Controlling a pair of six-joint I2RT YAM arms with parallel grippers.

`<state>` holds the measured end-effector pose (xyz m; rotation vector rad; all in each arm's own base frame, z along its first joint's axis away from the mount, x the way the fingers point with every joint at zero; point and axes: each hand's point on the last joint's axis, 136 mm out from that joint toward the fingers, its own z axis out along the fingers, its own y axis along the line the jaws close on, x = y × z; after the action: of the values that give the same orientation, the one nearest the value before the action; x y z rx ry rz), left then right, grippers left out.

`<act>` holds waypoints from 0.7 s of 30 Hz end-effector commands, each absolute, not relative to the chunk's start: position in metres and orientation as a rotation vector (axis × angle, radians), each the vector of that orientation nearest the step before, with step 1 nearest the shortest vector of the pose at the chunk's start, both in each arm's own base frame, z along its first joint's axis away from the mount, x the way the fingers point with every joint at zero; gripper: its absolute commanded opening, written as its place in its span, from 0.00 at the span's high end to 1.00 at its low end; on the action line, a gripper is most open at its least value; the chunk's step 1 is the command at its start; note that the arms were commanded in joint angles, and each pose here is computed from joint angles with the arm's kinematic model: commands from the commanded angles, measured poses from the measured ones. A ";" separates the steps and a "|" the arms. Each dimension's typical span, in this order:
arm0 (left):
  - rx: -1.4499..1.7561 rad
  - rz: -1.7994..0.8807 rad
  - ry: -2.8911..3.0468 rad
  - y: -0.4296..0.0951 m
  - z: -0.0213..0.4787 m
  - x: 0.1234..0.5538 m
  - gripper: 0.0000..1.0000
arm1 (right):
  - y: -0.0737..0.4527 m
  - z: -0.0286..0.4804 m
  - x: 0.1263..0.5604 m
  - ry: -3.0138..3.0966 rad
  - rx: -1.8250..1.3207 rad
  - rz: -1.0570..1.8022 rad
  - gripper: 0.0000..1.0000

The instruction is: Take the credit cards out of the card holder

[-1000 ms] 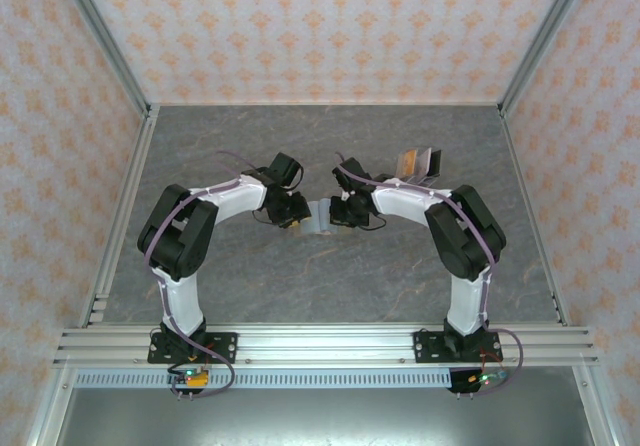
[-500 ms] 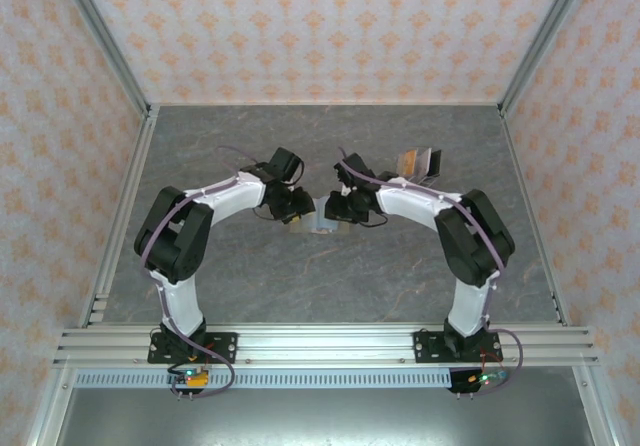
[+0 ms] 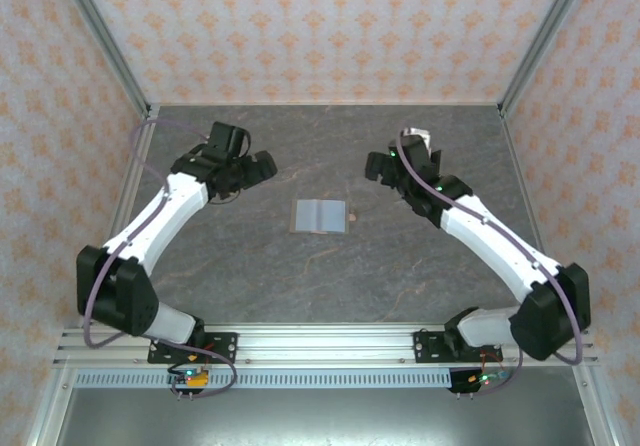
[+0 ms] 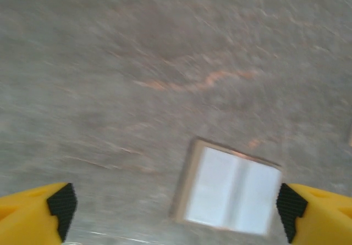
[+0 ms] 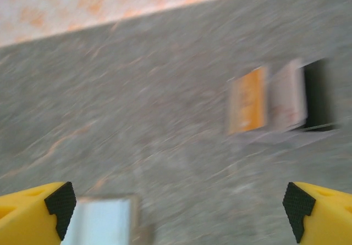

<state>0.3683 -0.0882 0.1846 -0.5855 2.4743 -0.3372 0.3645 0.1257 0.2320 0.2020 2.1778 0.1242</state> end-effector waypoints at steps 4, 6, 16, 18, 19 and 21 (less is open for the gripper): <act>-0.649 0.192 2.252 0.005 0.201 0.336 0.00 | 0.019 0.258 0.357 1.932 0.425 -0.350 0.01; -0.687 0.268 2.151 0.024 0.205 0.329 0.00 | -0.004 0.247 0.354 1.900 0.494 -0.430 0.01; -0.624 0.561 1.919 0.072 0.192 0.310 0.00 | -0.048 0.174 0.339 1.839 0.523 -0.443 0.01; -0.606 0.592 1.938 0.075 0.180 0.313 0.00 | -0.050 0.160 0.340 1.859 0.510 -0.458 0.01; -0.584 0.605 1.943 0.074 0.174 0.317 0.00 | -0.051 0.155 0.342 1.861 0.505 -0.468 0.01; -0.550 0.620 1.943 0.075 0.161 0.323 0.00 | -0.051 0.143 0.347 1.876 0.479 -0.489 0.01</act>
<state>0.3125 0.0654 0.1561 -0.5672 2.0306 0.5499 0.3305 -0.0529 0.1324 0.4967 1.9569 -0.5171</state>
